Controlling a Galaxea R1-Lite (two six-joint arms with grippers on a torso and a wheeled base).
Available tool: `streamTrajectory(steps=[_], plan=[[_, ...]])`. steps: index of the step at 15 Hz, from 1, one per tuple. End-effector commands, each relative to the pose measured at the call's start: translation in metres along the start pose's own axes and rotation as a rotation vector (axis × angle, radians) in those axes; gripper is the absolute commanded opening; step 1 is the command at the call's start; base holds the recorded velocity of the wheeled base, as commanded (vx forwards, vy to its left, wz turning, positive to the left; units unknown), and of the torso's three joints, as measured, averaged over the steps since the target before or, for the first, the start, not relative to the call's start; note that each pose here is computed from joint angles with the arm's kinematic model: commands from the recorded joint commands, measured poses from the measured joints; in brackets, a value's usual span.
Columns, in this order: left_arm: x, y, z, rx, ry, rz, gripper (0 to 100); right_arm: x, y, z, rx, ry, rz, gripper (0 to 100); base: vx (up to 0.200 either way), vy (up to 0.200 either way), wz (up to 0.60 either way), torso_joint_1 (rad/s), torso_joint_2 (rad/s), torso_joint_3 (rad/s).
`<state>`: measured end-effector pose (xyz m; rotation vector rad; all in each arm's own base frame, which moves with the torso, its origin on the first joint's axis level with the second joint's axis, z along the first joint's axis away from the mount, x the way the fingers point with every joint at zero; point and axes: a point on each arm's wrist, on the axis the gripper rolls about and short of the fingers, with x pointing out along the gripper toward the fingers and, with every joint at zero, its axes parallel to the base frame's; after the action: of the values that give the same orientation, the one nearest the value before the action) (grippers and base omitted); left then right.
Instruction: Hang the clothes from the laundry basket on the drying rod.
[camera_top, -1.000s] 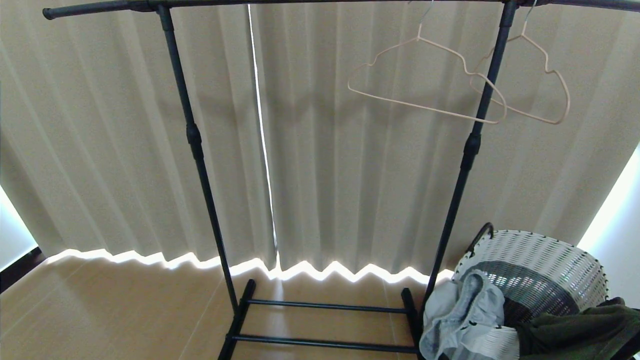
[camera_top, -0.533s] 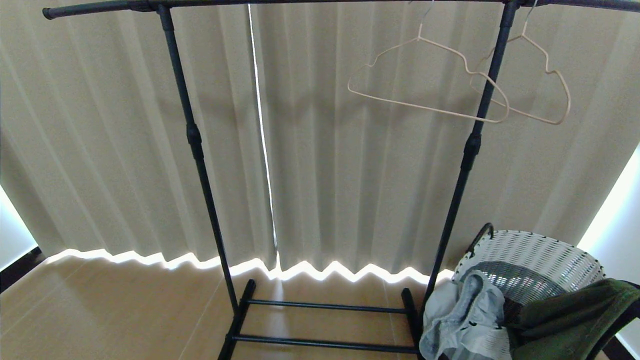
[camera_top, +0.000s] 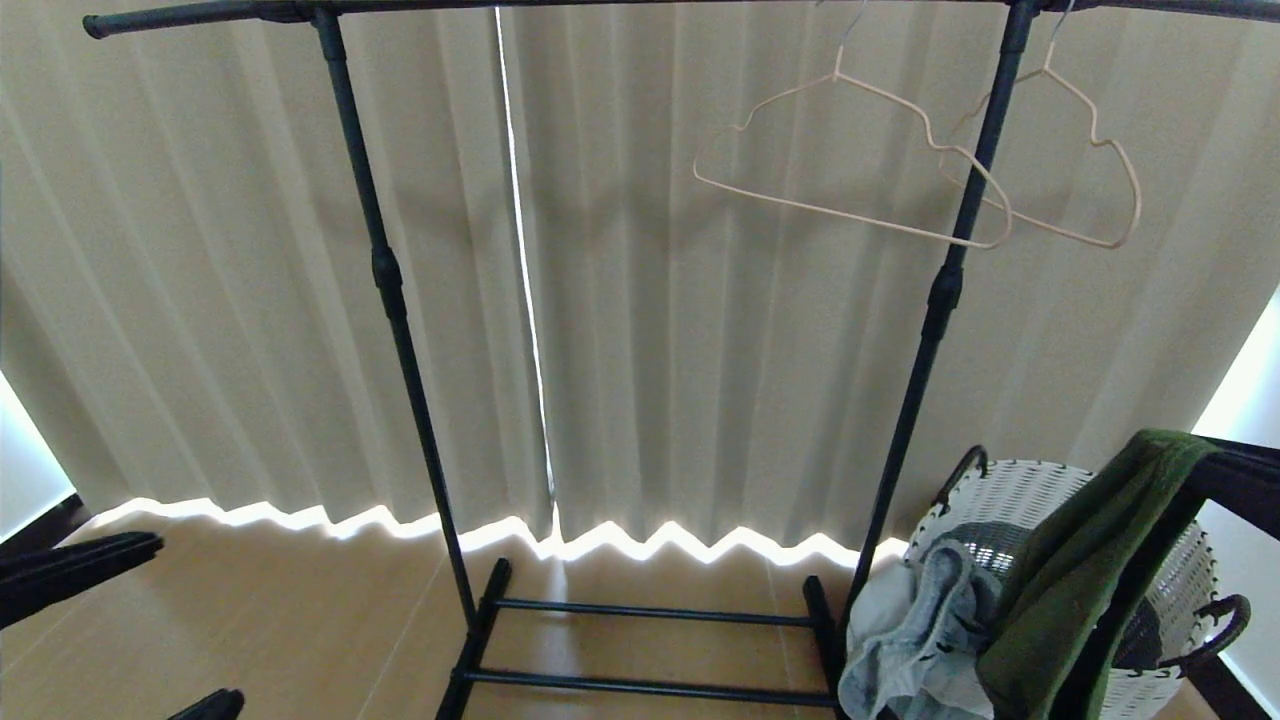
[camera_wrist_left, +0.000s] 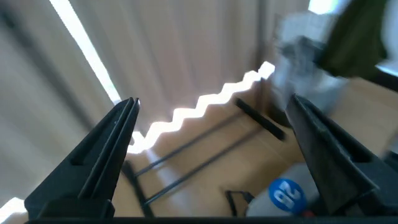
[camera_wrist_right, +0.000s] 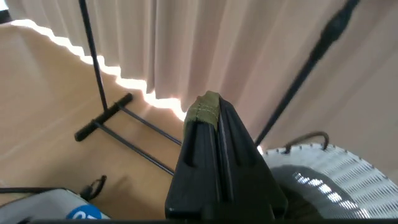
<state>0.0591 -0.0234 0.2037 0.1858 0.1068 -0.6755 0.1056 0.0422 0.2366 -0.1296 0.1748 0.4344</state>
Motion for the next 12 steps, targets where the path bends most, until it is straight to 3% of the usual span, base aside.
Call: streamTrajectory(steps=[1, 4, 8, 11, 12], plan=[[0.055, 0.003, 0.022, 0.015, 0.110, -0.115, 100, 0.011, 0.003, 0.010, -0.003, -0.004, 0.039, 0, 0.000, 0.000, 0.00, 0.000, 0.00, 0.000], [0.099, -0.019, 0.040, 0.016, 0.122, -0.175, 100, 0.015, 0.009, 0.025, 0.016, -0.038, 0.089, 0, 0.000, 0.000, 0.00, 0.000, 0.00, 0.000], [0.166, -0.062, 0.030, -0.005, 0.179, -0.206, 100, 0.019, 0.020, 0.043, 0.022, -0.082, 0.170, 0, 0.000, 0.000, 0.00, 0.000, 0.00, 0.000], [0.190, -0.106, 0.033, -0.074, 0.178, -0.301, 100, 0.024, 0.020, 0.055, 0.029, -0.105, 0.177, 0, 0.000, 0.000, 0.00, 0.000, 0.00, 0.000], [0.200, -0.124, 0.029, -0.121, 0.213, -0.333, 100, 0.022, 0.020, 0.059, 0.034, -0.118, 0.177, 0, 0.000, 0.000, 0.00, 0.000, 0.00, 0.000]])
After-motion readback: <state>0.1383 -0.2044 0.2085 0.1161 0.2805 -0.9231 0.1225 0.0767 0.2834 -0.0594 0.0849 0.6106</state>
